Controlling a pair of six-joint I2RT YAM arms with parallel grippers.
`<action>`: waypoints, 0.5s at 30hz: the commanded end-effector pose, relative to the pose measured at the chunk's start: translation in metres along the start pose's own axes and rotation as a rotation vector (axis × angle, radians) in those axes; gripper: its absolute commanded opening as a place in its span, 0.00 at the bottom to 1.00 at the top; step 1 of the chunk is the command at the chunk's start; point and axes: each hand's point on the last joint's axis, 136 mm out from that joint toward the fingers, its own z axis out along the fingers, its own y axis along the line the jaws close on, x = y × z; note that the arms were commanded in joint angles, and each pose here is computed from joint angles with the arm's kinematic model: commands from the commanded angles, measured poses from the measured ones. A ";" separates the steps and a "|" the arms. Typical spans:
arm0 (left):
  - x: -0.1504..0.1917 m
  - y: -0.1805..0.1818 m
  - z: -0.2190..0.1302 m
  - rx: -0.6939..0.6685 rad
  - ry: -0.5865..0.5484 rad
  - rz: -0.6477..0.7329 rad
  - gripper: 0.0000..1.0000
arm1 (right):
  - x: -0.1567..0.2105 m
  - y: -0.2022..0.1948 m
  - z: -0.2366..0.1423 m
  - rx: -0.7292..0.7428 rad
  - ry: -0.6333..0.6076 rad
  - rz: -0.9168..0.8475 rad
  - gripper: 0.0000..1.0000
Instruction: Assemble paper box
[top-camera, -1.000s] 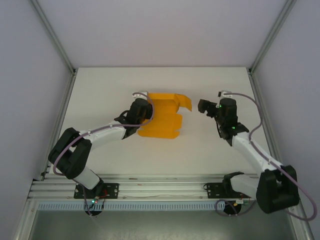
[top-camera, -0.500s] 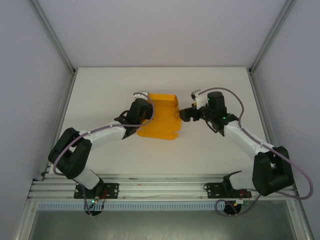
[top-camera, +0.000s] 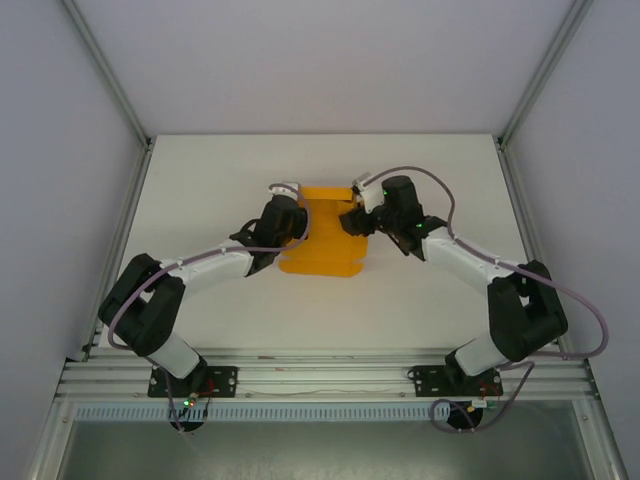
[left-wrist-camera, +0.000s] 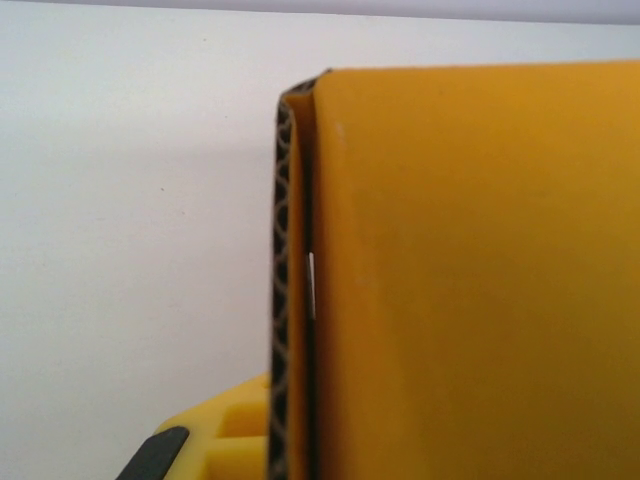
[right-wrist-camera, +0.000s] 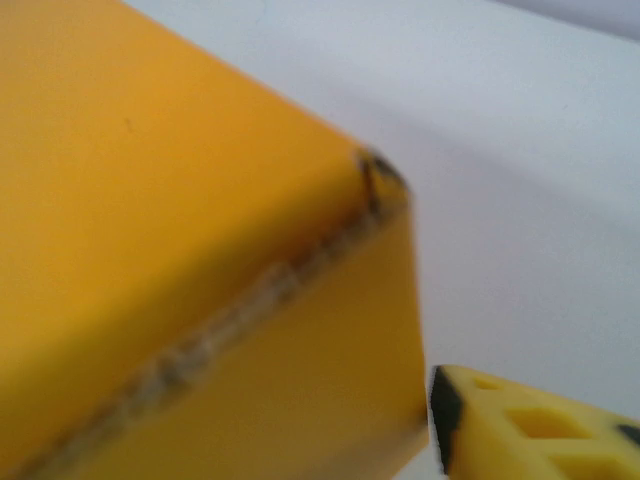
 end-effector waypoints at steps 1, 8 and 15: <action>-0.005 -0.008 0.000 0.016 0.001 0.013 0.00 | -0.033 -0.026 0.002 0.194 -0.108 0.020 0.44; -0.010 -0.006 -0.003 -0.023 -0.008 -0.031 0.00 | -0.030 -0.054 0.007 0.557 -0.068 0.091 0.04; -0.015 -0.005 0.000 -0.082 -0.011 -0.118 0.00 | -0.007 -0.093 0.000 0.981 -0.009 0.168 0.00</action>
